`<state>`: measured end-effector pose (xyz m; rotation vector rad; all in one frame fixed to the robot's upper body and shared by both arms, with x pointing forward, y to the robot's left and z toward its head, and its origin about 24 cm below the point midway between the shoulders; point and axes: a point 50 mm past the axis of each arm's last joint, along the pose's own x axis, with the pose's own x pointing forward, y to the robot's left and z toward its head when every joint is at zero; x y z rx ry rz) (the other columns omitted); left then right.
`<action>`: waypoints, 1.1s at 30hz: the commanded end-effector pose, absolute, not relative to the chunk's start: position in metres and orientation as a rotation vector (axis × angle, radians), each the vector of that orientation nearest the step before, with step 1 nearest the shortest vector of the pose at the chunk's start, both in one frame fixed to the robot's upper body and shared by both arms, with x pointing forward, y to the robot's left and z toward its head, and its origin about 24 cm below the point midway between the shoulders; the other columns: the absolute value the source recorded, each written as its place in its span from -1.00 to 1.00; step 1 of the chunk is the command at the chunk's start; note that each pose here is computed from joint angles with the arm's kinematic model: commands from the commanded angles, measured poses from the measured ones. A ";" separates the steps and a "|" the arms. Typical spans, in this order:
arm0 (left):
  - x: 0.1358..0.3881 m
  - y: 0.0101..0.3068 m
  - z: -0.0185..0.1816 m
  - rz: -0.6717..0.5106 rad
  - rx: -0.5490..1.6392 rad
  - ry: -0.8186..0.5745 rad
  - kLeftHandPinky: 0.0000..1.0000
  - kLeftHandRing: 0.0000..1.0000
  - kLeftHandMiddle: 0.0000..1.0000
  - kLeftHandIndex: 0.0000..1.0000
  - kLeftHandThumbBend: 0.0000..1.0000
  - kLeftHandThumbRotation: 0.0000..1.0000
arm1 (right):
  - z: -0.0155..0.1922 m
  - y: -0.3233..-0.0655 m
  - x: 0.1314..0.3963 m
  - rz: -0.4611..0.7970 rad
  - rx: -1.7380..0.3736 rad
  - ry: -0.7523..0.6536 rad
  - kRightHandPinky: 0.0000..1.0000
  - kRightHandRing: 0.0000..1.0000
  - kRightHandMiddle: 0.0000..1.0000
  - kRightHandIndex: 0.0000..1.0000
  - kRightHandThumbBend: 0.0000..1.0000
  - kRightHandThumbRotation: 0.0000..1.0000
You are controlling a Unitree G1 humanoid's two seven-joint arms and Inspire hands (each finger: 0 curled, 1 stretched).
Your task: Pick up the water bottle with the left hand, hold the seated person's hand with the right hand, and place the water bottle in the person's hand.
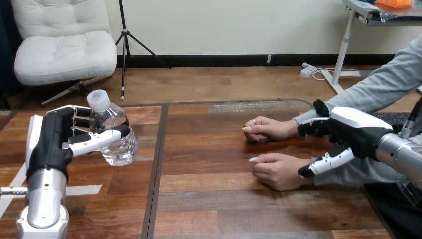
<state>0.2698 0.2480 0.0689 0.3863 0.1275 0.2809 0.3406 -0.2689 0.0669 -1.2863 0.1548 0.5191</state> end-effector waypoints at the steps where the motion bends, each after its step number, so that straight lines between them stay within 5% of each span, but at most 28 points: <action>1: 0.277 0.244 0.104 0.286 0.378 -0.031 -0.40 -0.30 -0.20 -0.13 0.47 -1.00 | 0.101 -0.271 0.356 0.469 -1.322 0.096 0.49 0.71 0.73 0.73 1.00 -0.05; 33: 0.274 0.250 0.108 0.293 0.378 -0.063 -0.38 -0.30 -0.20 -0.13 0.44 -1.00 | 0.083 -0.271 0.351 0.518 -1.342 0.193 0.41 0.64 0.71 0.67 1.00 -0.34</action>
